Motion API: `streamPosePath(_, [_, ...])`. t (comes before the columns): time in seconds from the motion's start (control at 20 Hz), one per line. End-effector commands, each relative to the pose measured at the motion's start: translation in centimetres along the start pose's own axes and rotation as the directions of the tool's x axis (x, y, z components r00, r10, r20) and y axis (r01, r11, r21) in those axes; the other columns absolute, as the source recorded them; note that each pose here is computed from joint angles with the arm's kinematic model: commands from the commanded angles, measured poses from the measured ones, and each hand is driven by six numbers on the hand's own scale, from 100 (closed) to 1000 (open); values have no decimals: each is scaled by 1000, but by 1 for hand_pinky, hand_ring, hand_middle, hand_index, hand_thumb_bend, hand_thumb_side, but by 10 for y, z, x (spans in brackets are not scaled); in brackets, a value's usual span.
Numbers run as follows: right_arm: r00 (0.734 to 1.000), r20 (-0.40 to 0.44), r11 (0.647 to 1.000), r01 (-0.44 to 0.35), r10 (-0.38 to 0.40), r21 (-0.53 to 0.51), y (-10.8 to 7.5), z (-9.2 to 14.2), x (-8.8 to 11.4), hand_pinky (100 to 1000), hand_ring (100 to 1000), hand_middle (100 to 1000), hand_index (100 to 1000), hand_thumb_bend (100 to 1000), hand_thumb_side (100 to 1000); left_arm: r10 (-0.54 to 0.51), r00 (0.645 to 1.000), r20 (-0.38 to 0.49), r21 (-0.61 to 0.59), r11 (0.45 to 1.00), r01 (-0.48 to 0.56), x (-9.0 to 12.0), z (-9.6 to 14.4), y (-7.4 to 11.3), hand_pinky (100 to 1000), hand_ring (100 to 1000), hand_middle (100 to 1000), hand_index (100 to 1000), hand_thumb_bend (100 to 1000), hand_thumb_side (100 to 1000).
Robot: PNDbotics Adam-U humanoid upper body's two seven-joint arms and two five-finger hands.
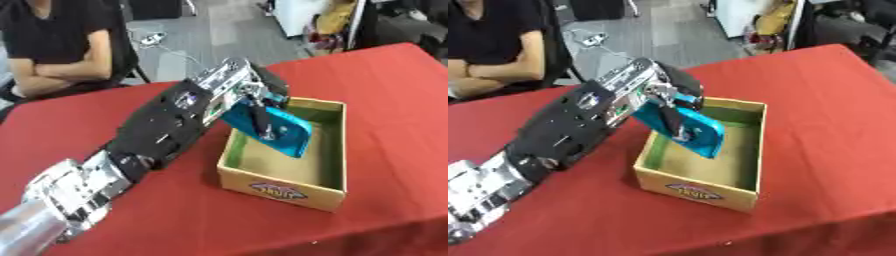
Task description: Pick up objects on the table and place them in the box.
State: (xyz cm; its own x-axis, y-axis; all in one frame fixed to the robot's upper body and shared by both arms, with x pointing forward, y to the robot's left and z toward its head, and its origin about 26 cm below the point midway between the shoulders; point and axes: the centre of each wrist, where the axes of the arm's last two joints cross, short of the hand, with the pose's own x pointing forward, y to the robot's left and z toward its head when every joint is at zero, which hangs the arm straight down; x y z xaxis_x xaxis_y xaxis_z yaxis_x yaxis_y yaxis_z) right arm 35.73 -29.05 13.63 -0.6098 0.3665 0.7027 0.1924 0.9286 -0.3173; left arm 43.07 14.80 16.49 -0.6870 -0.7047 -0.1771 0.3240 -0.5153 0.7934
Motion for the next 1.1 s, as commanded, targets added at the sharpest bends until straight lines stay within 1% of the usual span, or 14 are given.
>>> streamPosePath(0.05, [999, 40, 1000, 0, 0, -2, -1, -9, 9, 605, 802, 824, 994, 397, 974, -27, 1000, -6, 24, 999, 27, -1, 5, 9, 341, 100, 100, 147, 100, 435])
streamPosePath(0.2, [999, 40, 1000, 1, -1, -2, 0, -9, 9, 605, 802, 824, 994, 398, 973, -31, 1000, -2, 32, 999, 31, 1, 4, 9, 347, 100, 100, 154, 100, 431])
streamPosePath(0.4, [999, 40, 1000, 3, -3, -1, 0, -9, 9, 605, 802, 824, 994, 397, 972, -49, 999, 6, 52, 997, 49, 4, 6, 11, 487, 196, 202, 256, 100, 428])
streamPosePath(0.45, [999, 41, 1000, 3, -3, -1, 0, -9, 9, 605, 802, 824, 994, 397, 972, -55, 998, 7, 55, 997, 54, 4, 6, 11, 468, 178, 184, 237, 100, 441])
streamPosePath(0.5, [999, 41, 1000, 3, -3, 0, 0, -9, 9, 605, 802, 824, 994, 399, 972, -62, 998, 9, 52, 997, 62, 5, 6, 11, 566, 282, 277, 341, 100, 353])
streamPosePath(0.6, [999, 41, 1000, 3, -3, 0, 0, -9, 9, 605, 802, 824, 994, 398, 972, -78, 997, 18, 38, 996, 77, 5, 6, 10, 631, 378, 369, 431, 100, 345])
streamPosePath(0.65, [999, 41, 1000, 3, -3, -1, 0, -9, 9, 605, 802, 824, 994, 398, 972, -85, 996, 22, 30, 996, 85, 5, 7, 10, 618, 359, 352, 416, 100, 339])
streamPosePath(0.7, [999, 41, 1000, 3, -3, 0, 0, -9, 9, 605, 802, 824, 994, 400, 972, -93, 995, 26, 21, 995, 93, 5, 7, 10, 686, 459, 444, 508, 395, 398])
streamPosePath(0.8, [999, 41, 1000, 3, -3, 0, 0, -9, 9, 605, 802, 824, 994, 401, 971, -106, 994, 32, 6, 994, 106, 5, 8, 10, 711, 500, 475, 539, 528, 431])
streamPosePath(0.85, [999, 41, 1000, 3, -3, 1, 0, -9, 9, 605, 802, 824, 994, 401, 971, -111, 993, 34, 3, 994, 111, 5, 8, 11, 709, 497, 473, 537, 512, 426])
streamPosePath(0.95, [999, 41, 1000, 3, -3, 1, 0, -9, 9, 605, 802, 824, 994, 400, 970, -119, 992, 38, -1, 993, 119, 4, 9, 11, 726, 523, 490, 553, 604, 453])
streamPosePath(1.0, [999, 41, 1000, 3, -3, 0, 0, -9, 9, 605, 802, 824, 994, 400, 970, -121, 992, 40, -2, 993, 121, 4, 10, 11, 738, 534, 502, 561, 724, 490])
streamPosePath(1.05, [999, 41, 1000, 3, -3, 0, 0, -9, 9, 604, 802, 824, 994, 400, 970, -124, 991, 42, -3, 992, 124, 4, 10, 11, 737, 533, 501, 560, 713, 486])
streamPosePath(1.1, [999, 41, 1000, 3, -3, 0, 0, -9, 9, 604, 802, 824, 994, 401, 970, -125, 991, 45, -3, 992, 125, 4, 11, 11, 744, 540, 508, 567, 811, 524])
